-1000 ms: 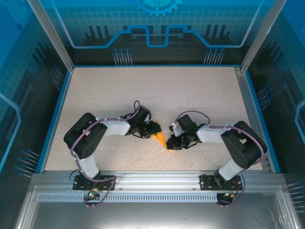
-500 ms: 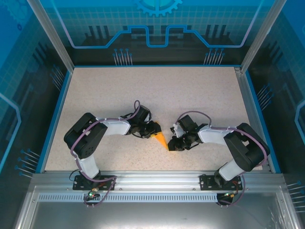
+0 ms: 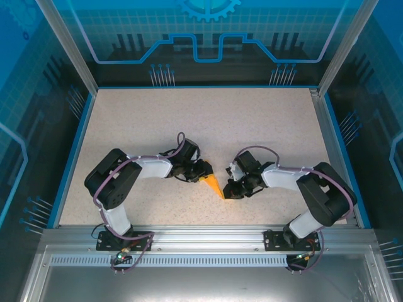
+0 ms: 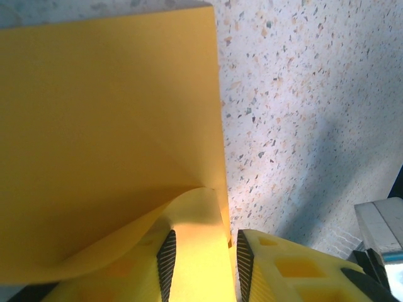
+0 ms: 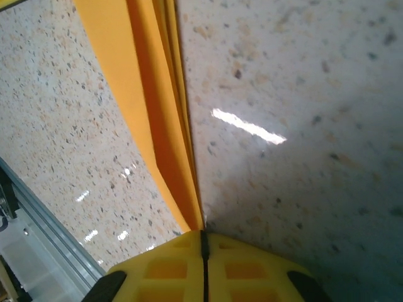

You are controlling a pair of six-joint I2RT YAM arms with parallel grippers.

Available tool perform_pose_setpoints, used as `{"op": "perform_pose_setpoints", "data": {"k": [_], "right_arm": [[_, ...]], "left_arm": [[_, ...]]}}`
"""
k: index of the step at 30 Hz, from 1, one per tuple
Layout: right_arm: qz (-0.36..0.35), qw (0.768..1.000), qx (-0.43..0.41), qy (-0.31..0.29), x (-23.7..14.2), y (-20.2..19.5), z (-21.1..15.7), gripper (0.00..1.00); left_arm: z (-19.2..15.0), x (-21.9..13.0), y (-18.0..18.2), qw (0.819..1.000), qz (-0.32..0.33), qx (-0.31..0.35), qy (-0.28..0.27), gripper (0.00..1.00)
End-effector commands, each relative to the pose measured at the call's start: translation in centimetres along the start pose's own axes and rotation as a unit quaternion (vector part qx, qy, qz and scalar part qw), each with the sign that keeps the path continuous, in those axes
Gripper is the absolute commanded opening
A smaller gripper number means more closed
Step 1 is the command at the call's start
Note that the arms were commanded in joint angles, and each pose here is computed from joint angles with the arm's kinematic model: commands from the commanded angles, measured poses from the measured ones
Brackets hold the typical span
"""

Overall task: Fold a paper plane with a square sheet of paper (pick it up from the middle)
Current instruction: Fold the wing for the fifth time at the center of the table.

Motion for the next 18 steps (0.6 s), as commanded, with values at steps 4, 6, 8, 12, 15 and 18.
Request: {"op": "perform_pose_setpoints", "data": {"k": [4,6,8,12,15,18], "right_arm": [[-0.014,0.999,-0.009,-0.033,-3.0,1.4,0.8,0.14],[0.013,0.998,-0.019,-0.064,-3.5,2.7,2.0,0.14],[0.057,0.995,-0.032,-0.081,-3.6,4.4,2.9,0.14],[0.1,0.991,-0.039,-0.077,-2.4,6.2,4.5,0.08],[0.11,0.991,-0.027,-0.076,-1.4,6.3,5.5,0.06],[0.105,0.992,-0.013,-0.061,-0.2,5.6,5.9,0.06]], "left_arm": [[1.0,0.4,2.1,0.999,0.044,-0.007,-0.016,0.37],[1.0,0.5,2.1,0.999,0.044,-0.008,-0.015,0.36],[0.9,0.5,2.1,0.999,0.044,-0.007,-0.013,0.37],[1.0,0.5,2.0,0.999,0.043,-0.009,-0.013,0.37],[0.9,0.5,1.9,0.999,0.042,-0.008,-0.012,0.37],[0.9,0.5,2.1,0.999,0.044,-0.009,-0.012,0.37]]}}
Point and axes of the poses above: each hand's point on the last joint's axis, 136 mm out from that joint toward the fingers, its own x axis out along the fingers, its own y axis along the line the jaws close on, z = x × y, the point moved 1 cm from there along -x, back along the fingers, and after that the axes turned 14 degrees about -x, right-handed, at the moved point
